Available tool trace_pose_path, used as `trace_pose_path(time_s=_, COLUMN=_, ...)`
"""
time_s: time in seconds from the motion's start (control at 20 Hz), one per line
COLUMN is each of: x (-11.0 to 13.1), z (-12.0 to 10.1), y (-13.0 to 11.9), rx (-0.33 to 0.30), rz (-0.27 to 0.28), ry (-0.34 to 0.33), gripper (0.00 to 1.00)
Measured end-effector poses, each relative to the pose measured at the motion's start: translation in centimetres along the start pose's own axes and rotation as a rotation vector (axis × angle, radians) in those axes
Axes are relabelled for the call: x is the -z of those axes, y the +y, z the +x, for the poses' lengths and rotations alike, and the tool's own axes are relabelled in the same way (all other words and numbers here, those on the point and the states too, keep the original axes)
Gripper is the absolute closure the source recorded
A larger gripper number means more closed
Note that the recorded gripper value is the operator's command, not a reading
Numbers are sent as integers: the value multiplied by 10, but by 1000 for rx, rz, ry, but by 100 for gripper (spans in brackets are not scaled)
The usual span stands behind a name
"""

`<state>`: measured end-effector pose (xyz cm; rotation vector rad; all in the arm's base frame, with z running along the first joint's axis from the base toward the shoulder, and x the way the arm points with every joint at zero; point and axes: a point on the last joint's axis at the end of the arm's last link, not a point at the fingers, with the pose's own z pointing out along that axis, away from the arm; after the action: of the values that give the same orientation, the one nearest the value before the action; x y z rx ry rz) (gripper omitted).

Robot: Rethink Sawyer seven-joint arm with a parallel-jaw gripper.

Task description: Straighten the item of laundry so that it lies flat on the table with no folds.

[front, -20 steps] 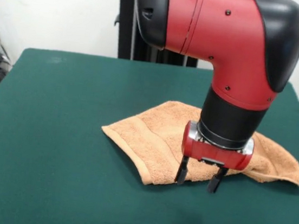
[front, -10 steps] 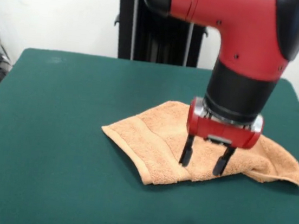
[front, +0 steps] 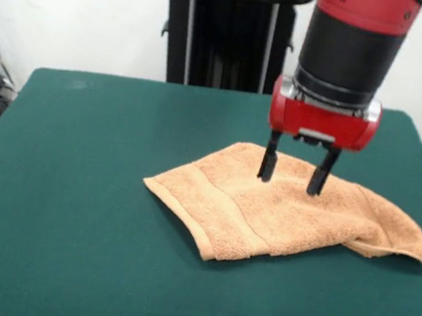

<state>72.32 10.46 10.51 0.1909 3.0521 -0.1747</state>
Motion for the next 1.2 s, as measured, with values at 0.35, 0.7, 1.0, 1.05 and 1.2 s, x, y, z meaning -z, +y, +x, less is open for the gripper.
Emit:
trace_pose_path(time_s=0.35, x=11, z=15, y=-15, rx=-20, rz=1, ry=22, gripper=0)
trace_pose_path(time_s=0.7, x=4, z=39, y=-28, rx=-18, rz=17, ry=58, gripper=0)
trace_pose_path(time_s=1.0, x=-8, z=45, y=-37, rx=-21, rz=23, ry=49, gripper=0)
trace_pose_path(time_s=1.05, x=-11, z=44, y=-40, rx=-27, rz=21, ry=39, gripper=0)
trace_pose_path(time_s=1.2, x=-15, z=42, y=-44, rx=-33, rz=20, ry=27, gripper=0)
